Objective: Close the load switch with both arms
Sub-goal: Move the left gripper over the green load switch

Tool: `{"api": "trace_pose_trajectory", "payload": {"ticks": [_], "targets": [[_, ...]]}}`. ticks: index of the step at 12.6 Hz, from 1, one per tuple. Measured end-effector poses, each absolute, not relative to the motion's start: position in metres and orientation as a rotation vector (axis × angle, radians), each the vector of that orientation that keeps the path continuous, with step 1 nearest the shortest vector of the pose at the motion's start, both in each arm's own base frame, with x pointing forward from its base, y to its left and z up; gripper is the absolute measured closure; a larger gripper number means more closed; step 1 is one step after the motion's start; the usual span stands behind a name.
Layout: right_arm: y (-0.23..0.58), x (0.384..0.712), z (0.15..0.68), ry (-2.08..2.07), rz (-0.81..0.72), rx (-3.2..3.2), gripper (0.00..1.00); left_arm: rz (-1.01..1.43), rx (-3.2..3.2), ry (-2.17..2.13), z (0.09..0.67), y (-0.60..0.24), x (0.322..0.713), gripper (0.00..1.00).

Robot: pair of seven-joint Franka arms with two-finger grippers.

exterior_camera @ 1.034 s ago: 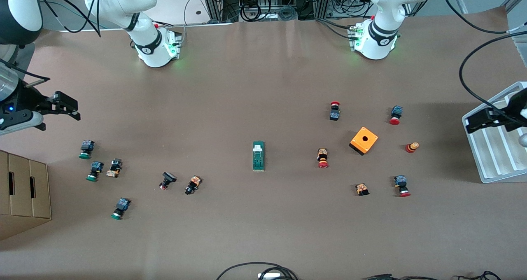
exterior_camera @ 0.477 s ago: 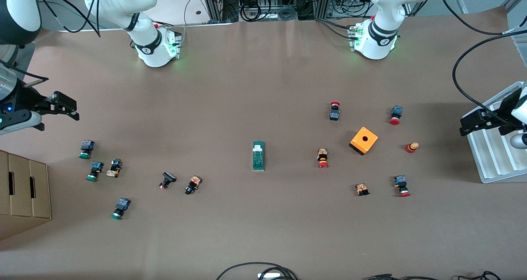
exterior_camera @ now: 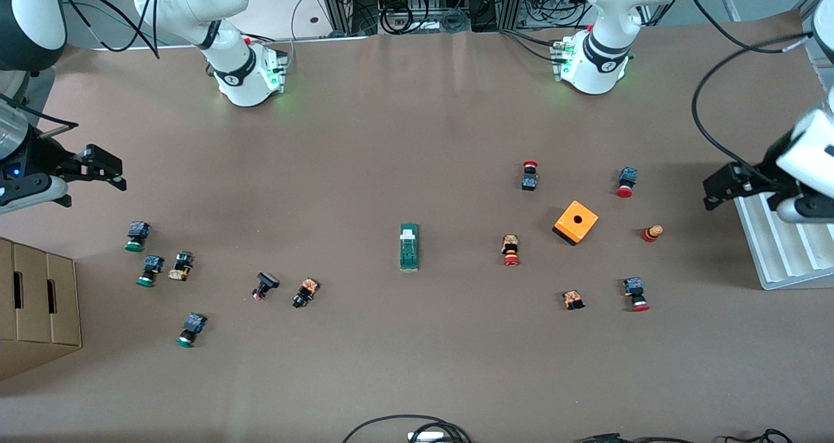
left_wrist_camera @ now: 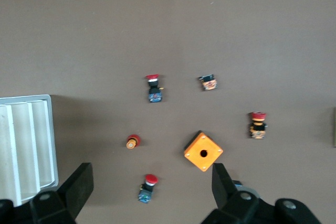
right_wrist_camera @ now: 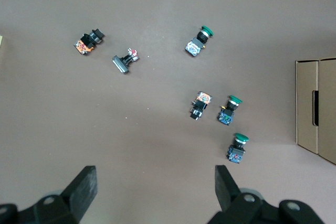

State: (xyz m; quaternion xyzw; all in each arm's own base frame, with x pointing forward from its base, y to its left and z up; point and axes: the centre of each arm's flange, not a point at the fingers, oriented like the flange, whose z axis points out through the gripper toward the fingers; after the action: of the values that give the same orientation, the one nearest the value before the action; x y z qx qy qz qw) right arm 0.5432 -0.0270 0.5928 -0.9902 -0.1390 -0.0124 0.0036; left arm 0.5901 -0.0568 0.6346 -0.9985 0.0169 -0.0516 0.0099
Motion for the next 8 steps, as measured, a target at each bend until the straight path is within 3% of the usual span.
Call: {"api": "trace_pose_trajectory", "payload": {"ticks": [8], "targets": [[-0.026,0.543,0.593,-0.437,-0.040,-3.104,0.00,-0.407,-3.017,-0.007,0.653,-0.178,0.568,0.00]]}}
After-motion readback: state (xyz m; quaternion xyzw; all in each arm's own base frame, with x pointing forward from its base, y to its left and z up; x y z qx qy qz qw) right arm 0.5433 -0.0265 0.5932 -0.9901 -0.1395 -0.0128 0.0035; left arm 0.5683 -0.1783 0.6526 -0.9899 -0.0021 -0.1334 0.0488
